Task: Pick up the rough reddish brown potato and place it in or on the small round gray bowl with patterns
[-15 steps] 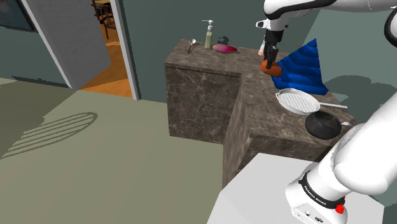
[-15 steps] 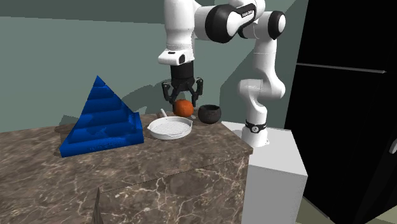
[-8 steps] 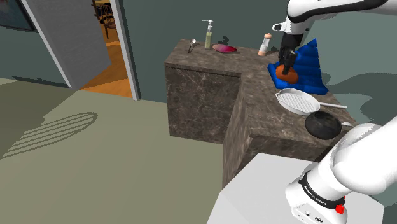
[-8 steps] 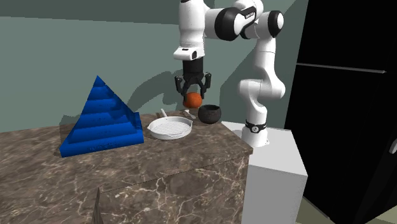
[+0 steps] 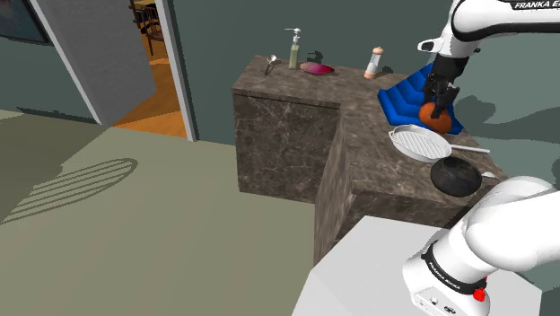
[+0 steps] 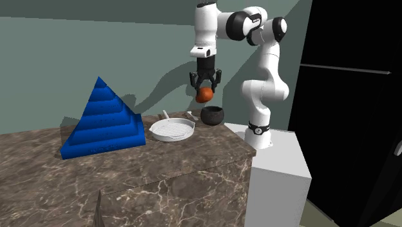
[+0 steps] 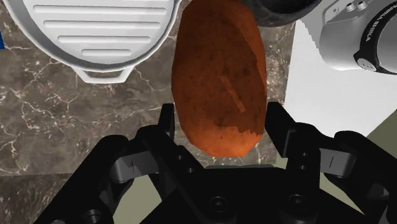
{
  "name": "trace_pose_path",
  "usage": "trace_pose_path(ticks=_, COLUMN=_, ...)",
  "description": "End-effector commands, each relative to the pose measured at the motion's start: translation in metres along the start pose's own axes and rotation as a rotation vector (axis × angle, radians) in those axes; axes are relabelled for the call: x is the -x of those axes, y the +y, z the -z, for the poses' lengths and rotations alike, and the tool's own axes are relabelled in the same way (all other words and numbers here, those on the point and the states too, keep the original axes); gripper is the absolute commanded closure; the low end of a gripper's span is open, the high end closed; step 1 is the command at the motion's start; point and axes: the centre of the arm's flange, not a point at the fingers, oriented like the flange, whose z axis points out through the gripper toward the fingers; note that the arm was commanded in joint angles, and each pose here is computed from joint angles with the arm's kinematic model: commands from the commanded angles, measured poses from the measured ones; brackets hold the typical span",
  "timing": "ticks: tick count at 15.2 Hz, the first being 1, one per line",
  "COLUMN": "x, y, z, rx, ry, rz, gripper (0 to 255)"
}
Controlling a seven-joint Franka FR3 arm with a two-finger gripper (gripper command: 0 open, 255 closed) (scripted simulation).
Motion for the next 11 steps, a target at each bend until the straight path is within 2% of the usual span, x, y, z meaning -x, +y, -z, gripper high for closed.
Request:
trace_pose_path(ticks=1, x=0.017, y=-0.019, z=-0.003, rx=0.000, ry=-0.001, rz=0.001, gripper=255)
trace_pose_path(ticks=9, x=0.092, y=-0.093, z=-0.012, rx=0.000, ry=-0.001, rz=0.001, gripper=255)
trace_pose_path(ticks=11, x=0.098, y=-0.100, z=-0.018, rx=0.000, ry=-0.001, rz=0.001, gripper=255)
